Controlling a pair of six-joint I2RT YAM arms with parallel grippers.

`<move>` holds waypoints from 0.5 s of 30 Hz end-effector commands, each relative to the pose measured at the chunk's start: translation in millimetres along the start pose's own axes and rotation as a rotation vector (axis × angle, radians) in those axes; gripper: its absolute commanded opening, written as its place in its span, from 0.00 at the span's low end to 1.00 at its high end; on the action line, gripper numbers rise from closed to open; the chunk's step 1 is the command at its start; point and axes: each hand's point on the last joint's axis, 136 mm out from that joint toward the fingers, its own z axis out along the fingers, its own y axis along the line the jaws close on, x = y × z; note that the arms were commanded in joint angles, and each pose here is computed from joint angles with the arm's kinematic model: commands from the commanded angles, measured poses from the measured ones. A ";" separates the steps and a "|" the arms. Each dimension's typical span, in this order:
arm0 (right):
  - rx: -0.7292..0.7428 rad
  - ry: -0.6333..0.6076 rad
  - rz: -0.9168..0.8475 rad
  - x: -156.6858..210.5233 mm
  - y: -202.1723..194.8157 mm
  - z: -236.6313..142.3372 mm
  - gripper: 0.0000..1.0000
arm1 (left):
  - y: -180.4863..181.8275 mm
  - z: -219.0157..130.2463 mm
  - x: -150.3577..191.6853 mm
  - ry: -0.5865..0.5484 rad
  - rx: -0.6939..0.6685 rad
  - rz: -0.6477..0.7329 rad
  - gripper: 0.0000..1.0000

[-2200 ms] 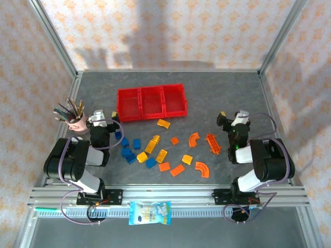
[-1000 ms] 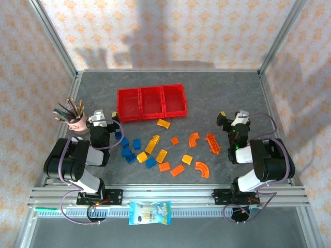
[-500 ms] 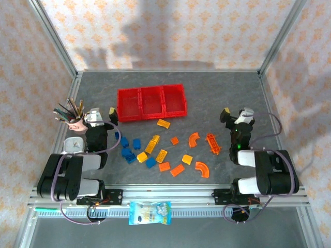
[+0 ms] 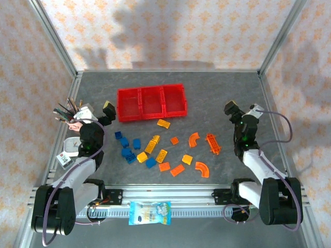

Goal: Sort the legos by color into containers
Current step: Pick up the lego from the center of the table.

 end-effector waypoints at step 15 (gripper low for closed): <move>-0.141 0.311 -0.034 58.2 44.6 -16.6 1.00 | -40.2 -23.7 47.4 0.348 0.111 -0.187 0.99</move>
